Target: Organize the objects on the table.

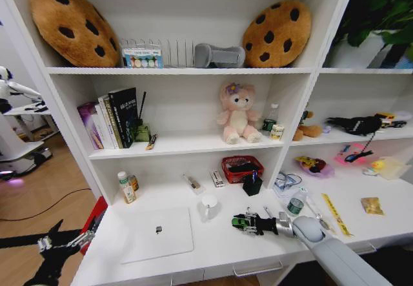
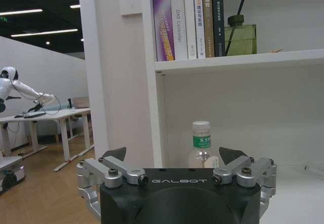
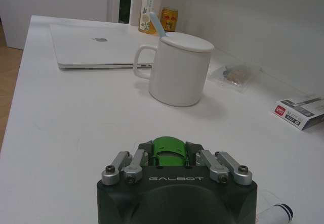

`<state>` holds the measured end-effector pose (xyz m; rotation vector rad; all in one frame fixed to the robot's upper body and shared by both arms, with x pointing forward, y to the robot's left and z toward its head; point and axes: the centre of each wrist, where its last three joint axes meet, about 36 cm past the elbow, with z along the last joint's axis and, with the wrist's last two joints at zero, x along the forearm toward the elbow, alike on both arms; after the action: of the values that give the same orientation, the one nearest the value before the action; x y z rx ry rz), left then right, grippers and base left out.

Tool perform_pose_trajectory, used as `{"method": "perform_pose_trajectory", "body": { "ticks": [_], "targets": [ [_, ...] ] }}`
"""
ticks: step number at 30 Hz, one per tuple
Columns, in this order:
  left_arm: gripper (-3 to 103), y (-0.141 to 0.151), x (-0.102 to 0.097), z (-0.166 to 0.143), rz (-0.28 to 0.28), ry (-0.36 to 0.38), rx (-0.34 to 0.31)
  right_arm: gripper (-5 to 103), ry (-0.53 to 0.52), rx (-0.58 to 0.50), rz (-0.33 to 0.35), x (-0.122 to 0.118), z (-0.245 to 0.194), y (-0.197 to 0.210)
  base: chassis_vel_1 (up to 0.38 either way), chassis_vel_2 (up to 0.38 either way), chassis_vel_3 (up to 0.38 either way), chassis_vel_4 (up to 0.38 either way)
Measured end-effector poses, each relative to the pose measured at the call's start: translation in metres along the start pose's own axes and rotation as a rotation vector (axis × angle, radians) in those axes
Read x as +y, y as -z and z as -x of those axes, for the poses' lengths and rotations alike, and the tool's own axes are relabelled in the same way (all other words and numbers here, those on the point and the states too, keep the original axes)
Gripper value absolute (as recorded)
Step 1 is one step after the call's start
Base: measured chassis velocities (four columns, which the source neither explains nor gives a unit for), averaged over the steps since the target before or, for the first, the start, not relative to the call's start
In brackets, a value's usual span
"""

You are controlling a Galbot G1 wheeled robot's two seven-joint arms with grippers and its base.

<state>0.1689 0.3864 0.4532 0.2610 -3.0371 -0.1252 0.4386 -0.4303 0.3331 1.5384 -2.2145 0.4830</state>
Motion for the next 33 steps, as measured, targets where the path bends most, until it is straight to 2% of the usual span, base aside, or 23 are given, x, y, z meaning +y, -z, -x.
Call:
{"method": "perform_pose_trajectory", "body": {
  "ticks": [6,8,10,11,13,16,24,31,33],
  "targets": [
    [100,-0.003,-0.001,0.0,-0.002,0.001,0.006,35,-0.006,-0.004,0.01,0.001,-0.001,-0.002,0.0,0.0,0.0,0.0],
    [100,-0.003,-0.001,0.0,-0.002,0.001,0.007,35,-0.016,-0.019,0.029,0.003,-0.001,-0.004,0.0,0.0,0.0,0.0],
    [100,-0.003,-0.001,-0.001,-0.001,0.001,0.008,35,-0.047,-0.073,0.09,0.008,0.0,-0.006,0.0,0.0,0.0,0.0],
    [100,-0.003,-0.001,-0.001,-0.001,0.001,0.008,35,-0.047,-0.073,0.09,0.008,0.0,-0.006,0.0,0.0,0.0,0.0],
    [100,-0.005,0.0,-0.001,0.0,0.002,0.011,35,-0.09,-0.122,0.132,0.012,-0.001,-0.003,0.0,0.0,0.0,0.0],
    [100,-0.005,0.0,0.0,0.001,0.001,0.013,35,-0.136,-0.16,0.145,0.015,-0.006,0.005,0.0,0.0,0.0,0.0],
    [100,-0.005,-0.001,0.001,0.004,-0.005,0.013,35,-0.184,-0.199,0.134,0.025,-0.023,0.016,0.0,0.0,0.0,0.0],
    [100,-0.004,-0.001,0.0,0.005,-0.008,0.011,35,-0.25,-0.301,0.077,0.04,-0.047,0.058,0.0,0.0,0.0,0.0],
    [100,-0.002,-0.003,0.0,0.005,-0.013,0.006,35,-0.275,-0.348,0.039,0.042,-0.06,0.079,0.0,0.0,0.0,0.0]
  ]
}}
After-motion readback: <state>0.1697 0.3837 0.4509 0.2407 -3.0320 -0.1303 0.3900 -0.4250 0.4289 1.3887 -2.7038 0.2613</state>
